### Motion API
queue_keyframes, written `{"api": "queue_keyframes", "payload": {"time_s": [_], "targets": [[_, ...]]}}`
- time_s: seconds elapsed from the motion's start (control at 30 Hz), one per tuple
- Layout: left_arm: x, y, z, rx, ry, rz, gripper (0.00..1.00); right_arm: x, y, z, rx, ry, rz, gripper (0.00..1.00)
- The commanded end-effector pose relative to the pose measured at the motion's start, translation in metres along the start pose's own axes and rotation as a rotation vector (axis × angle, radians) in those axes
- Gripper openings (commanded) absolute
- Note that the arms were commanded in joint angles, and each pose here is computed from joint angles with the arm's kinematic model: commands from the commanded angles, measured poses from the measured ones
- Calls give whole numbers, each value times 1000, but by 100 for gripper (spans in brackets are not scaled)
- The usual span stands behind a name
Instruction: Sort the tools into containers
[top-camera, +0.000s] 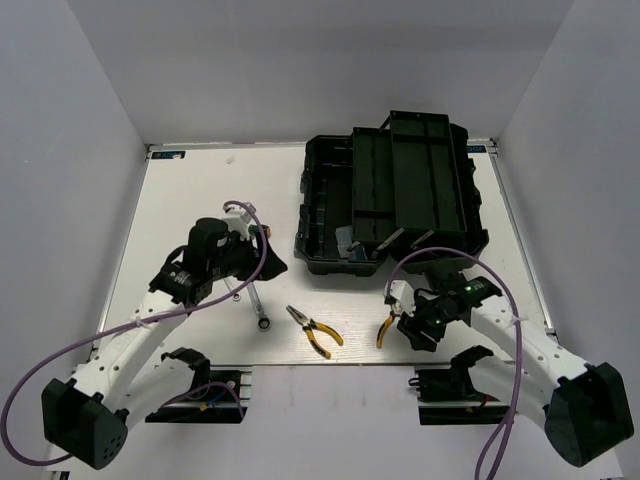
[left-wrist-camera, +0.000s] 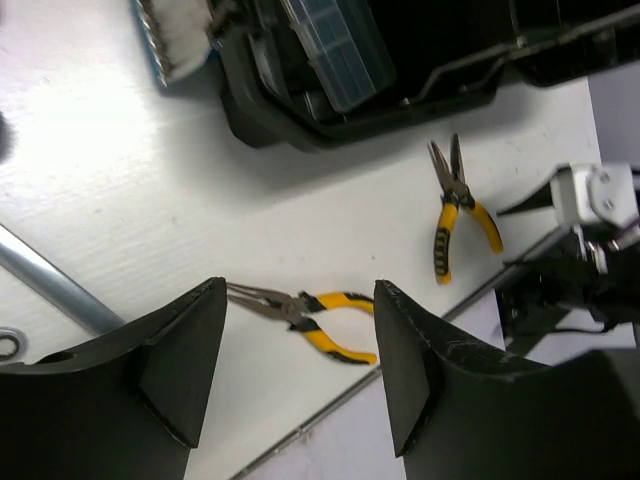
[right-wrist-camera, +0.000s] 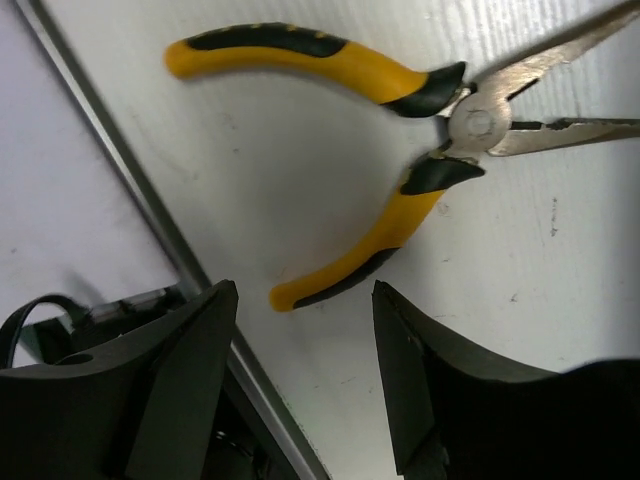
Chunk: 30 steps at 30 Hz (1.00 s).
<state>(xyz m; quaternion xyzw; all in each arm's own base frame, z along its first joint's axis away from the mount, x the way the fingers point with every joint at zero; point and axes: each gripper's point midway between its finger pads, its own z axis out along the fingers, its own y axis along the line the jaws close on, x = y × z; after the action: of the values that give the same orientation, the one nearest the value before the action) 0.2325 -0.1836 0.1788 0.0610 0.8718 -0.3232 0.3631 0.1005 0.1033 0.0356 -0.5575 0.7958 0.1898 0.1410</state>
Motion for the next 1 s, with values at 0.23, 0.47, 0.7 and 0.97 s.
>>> {"api": "queue_keyframes", "payload": {"time_s": [0.23,0.47,0.7,0.97], "targets": [[44,-11,-21,3,119,41,71,-10,-37,19,207,90,89,57],[63,-14,-21,-5,164,70,70,1,-35,33,213,202,56,28],[93,-21,-14,-29,282,95,70,5,-30,31,195,262,25,0],[125,-27,0,-123,397,103,70,-43,-1,-9,15,114,-169,0]]}}
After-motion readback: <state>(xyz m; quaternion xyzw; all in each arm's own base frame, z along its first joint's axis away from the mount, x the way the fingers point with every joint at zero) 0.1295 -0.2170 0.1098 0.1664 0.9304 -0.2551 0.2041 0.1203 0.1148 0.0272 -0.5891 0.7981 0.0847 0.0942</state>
